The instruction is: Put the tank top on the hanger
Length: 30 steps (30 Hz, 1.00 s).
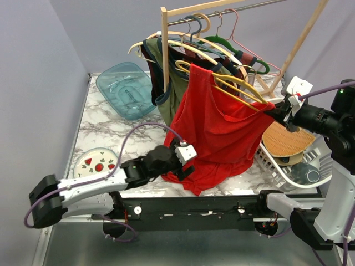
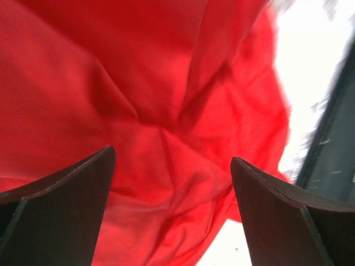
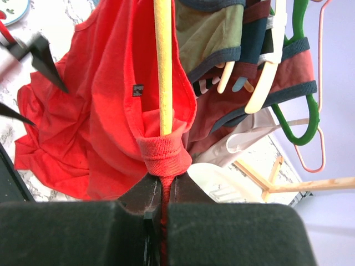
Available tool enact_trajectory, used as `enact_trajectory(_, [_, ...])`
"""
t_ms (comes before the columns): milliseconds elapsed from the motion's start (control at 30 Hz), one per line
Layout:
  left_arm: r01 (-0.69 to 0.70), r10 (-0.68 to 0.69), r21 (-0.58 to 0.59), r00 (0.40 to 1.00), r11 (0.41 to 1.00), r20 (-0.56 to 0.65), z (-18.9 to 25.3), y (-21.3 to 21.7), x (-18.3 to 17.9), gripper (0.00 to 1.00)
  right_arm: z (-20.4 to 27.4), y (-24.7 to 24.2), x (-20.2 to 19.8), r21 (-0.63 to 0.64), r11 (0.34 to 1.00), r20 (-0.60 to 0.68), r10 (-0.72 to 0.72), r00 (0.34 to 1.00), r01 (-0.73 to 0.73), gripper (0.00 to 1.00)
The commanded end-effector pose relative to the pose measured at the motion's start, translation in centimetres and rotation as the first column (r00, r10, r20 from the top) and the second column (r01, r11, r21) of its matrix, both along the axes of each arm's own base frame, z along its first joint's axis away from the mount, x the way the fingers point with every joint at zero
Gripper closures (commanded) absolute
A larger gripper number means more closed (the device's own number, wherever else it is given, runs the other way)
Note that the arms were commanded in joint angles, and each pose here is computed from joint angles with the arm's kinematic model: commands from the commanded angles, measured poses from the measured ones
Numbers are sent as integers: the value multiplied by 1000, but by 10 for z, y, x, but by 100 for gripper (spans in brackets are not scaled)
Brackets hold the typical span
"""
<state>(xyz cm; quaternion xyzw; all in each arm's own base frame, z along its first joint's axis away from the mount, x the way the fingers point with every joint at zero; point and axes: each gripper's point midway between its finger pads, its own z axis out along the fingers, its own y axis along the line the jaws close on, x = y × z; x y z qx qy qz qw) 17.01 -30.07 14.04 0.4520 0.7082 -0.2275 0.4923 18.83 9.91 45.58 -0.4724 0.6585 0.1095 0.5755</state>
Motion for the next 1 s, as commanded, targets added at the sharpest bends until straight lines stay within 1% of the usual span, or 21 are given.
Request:
enact_trajectory(0, [-255, 254, 19, 967, 967, 35, -31, 3, 20, 1, -8, 7, -19, 46, 999, -71, 25, 997, -22, 100])
enact_trajectory(67, [-267, 267, 30, 963, 963, 28, -40, -4, 17, 1, -9, 8, -17, 51, 998, -81, 31, 996, -27, 100])
enact_trajectory(100, [-280, 280, 66, 960, 958, 16, -55, -6, 16, 1, -11, 8, -17, 54, 998, -90, 34, 995, -29, 100])
enact_trajectory(167, [-281, 281, 87, 960, 956, 10, -63, -14, 13, 1, -13, 9, -16, 60, 998, -98, 40, 994, -34, 99])
enact_trajectory(233, [-280, 281, 136, 960, 950, 9, -80, -20, 7, 2, -15, 9, -16, 61, 998, -103, 35, 994, -29, 100])
enact_trajectory(267, [-271, 273, 154, 962, 950, 7, -82, -24, 5, 3, -16, 8, -17, 59, 998, -105, 32, 994, -26, 100])
enact_trajectory(300, [-257, 260, 184, 965, 949, 8, -90, -25, 0, 8, -16, 8, -17, 58, 998, -103, 27, 994, -22, 100])
enact_trajectory(367, [-243, 251, 197, 968, 950, -13, -97, -26, -6, 15, -16, 7, -17, 54, 998, -98, 19, 995, -13, 99])
enact_trajectory(400, [-235, 244, 198, 970, 952, -24, -98, -27, -10, 25, -16, 6, -17, 52, 999, -96, 16, 995, -11, 100])
enact_trajectory(467, [-210, 227, 213, 972, 954, -61, -107, -24, -19, 38, -16, 4, -16, 49, 999, -96, 2, 995, 3, 100])
enact_trajectory(500, [-207, 226, 213, 972, 955, -68, -107, -23, -21, 53, -15, 3, -15, 48, 999, -94, -4, 996, 9, 100])
enact_trajectory(567, [-201, 223, 221, 972, 954, -79, -108, -18, -28, 69, -13, 1, -15, 43, 999, -83, -16, 996, 19, 99])
enact_trajectory(600, [-201, 220, 195, 972, 960, -83, -100, -18, -29, 87, -11, 1, -16, 41, 999, -78, -18, 997, 21, 100])
enact_trajectory(633, [-189, 208, 186, 974, 964, -86, -96, -18, -32, 95, -11, 0, -16, 40, 999, -73, -24, 997, 27, 100])
enact_trajectory(667, [-173, 194, 193, 976, 966, -94, -94, -16, -35, 100, -10, -1, -16, 38, 999, -69, -28, 997, 31, 100])
enact_trajectory(700, [-168, 185, 161, 978, 973, -98, -80, -18, -36, 100, -9, -1, -17, 37, 999, -66, -31, 997, 33, 100])
enact_trajectory(767, [-146, 162, 148, 982, 978, -102, -67, -17, -39, 100, -8, -3, -16, 35, 998, -59, -45, 997, 47, 100])
enact_trajectory(833, [-123, 130, 95, 989, 988, -77, -38, -19, -39, 100, -6, -6, -16, 36, 997, -52, -63, 997, 65, 100])
enact_trajectory(867, [-114, 119, 81, 991, 990, -61, -21, -20, -38, 100, -5, -9, -14, 31, 996, -43, -83, 996, 84, 99])
enact_trajectory(900, [-102, 103, 34, 994, 994, -40, 3, -20, -38, 100, -3, -11, -14, 30, 995, -35, -95, 995, 96, 100])
enact_trajectory(967, [-75, 74, 32, 997, 997, 29, 33, -18, -33, 100, 3, -19, -10, 30, 987, -11, -158, 987, 159, 100])
